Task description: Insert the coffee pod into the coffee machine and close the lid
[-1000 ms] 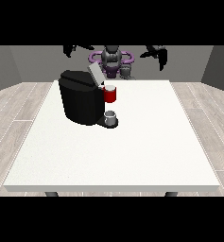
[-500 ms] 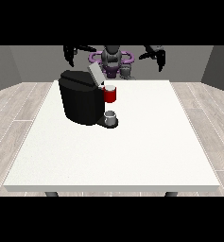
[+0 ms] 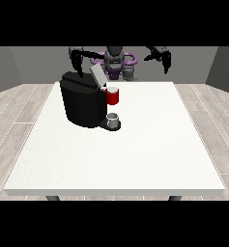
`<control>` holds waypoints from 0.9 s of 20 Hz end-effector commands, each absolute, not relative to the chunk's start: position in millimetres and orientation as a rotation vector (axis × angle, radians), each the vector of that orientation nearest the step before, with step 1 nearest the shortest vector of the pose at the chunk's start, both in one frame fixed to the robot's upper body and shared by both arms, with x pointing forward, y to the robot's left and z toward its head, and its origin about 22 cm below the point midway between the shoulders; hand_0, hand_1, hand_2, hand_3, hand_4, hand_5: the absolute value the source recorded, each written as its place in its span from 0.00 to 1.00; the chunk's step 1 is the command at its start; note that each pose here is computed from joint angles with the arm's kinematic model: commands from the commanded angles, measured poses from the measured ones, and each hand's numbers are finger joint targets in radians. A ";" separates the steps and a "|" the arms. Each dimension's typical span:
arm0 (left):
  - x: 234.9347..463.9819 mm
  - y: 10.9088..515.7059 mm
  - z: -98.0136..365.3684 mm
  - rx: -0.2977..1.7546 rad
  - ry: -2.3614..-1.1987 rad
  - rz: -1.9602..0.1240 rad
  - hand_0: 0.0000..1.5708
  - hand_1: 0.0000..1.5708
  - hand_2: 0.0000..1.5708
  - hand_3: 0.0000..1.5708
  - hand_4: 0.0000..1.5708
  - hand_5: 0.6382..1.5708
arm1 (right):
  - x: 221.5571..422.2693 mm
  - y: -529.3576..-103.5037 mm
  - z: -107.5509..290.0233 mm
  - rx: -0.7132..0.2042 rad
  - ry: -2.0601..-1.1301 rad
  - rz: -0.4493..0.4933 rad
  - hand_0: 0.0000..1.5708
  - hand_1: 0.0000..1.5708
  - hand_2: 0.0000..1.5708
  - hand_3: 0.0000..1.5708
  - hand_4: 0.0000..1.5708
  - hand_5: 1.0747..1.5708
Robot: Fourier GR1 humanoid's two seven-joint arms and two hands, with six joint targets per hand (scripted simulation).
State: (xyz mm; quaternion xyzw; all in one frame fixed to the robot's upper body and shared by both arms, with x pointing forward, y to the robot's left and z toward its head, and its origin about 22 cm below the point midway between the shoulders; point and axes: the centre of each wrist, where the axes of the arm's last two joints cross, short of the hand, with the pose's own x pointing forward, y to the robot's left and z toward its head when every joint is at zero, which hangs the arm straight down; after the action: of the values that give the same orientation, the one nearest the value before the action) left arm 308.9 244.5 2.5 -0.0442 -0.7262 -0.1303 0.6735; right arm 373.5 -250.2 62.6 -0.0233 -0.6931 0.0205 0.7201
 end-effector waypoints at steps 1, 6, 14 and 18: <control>310.6 253.9 23.7 -0.073 -1.684 -0.284 0.00 0.00 0.00 0.00 0.23 1.00 | 383.4 -240.0 69.0 -0.030 -1.564 0.091 0.00 0.00 0.00 0.00 0.00 1.00; 307.7 267.6 26.5 -0.015 -1.725 -0.256 0.00 0.00 0.00 0.00 0.20 1.00 | 389.4 -235.7 81.1 -0.013 -1.594 0.179 0.00 0.00 0.00 0.00 0.00 1.00; 301.2 285.5 26.7 0.063 -1.732 -0.260 0.00 0.00 0.00 0.00 0.22 1.00 | 403.7 -216.8 99.2 -0.019 -1.638 0.200 0.00 0.00 0.00 0.00 0.08 1.00; 295.5 269.4 18.0 0.037 -1.709 -0.255 0.00 0.00 0.00 0.00 0.23 1.00 | 401.0 -196.0 88.6 -0.035 -1.674 0.240 0.00 0.00 0.00 0.00 0.13 1.00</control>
State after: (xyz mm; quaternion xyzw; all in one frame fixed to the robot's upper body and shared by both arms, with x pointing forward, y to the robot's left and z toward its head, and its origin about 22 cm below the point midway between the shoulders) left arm 297.0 264.4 24.0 0.0082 -0.7475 -0.1193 0.6534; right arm 402.2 -218.7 92.7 -0.0133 -0.7254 0.0852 0.6829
